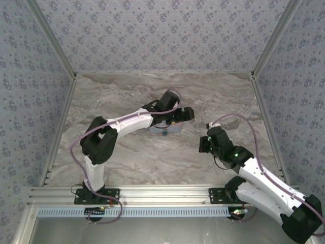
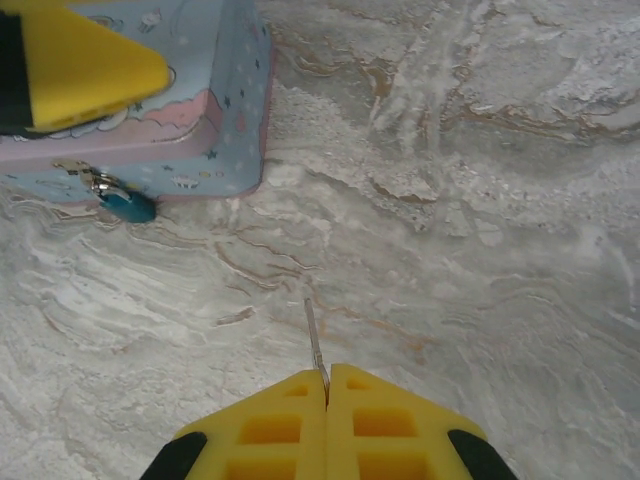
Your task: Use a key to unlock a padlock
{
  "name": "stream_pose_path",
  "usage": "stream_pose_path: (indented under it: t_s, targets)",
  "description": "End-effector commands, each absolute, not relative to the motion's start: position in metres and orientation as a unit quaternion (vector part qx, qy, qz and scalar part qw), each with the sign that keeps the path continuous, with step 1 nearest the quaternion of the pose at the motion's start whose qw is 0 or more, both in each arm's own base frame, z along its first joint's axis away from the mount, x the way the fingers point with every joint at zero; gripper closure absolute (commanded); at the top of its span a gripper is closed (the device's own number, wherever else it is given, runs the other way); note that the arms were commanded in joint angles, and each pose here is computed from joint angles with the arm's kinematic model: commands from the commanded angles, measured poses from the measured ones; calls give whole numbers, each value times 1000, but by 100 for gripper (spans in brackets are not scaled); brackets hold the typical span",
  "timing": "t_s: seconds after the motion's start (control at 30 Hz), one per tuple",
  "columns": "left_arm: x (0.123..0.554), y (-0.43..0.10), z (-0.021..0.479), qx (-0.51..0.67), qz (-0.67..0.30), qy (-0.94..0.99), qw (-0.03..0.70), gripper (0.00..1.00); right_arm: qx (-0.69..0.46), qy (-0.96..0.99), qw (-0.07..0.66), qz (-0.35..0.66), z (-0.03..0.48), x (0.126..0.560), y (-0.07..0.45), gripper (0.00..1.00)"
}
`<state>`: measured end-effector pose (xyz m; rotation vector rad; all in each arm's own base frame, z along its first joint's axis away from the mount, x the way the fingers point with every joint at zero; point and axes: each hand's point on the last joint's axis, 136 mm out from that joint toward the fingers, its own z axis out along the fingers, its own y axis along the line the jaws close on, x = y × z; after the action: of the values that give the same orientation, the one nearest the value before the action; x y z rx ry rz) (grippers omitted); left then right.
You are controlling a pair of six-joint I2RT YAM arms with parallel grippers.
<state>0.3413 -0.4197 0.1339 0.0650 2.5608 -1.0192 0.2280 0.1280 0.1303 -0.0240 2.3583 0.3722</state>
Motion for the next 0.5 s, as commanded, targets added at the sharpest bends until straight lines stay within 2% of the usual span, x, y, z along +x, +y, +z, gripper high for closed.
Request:
stream_pose_path:
  t_s: [0.0,0.47]
  targets:
    - [330,-420,115,26,-340,927,157,6,11,923,364,124,126,225,115,100]
    - [289,-414,97,21,-327,936,126,5,17,923,366,116,129,228,108,100]
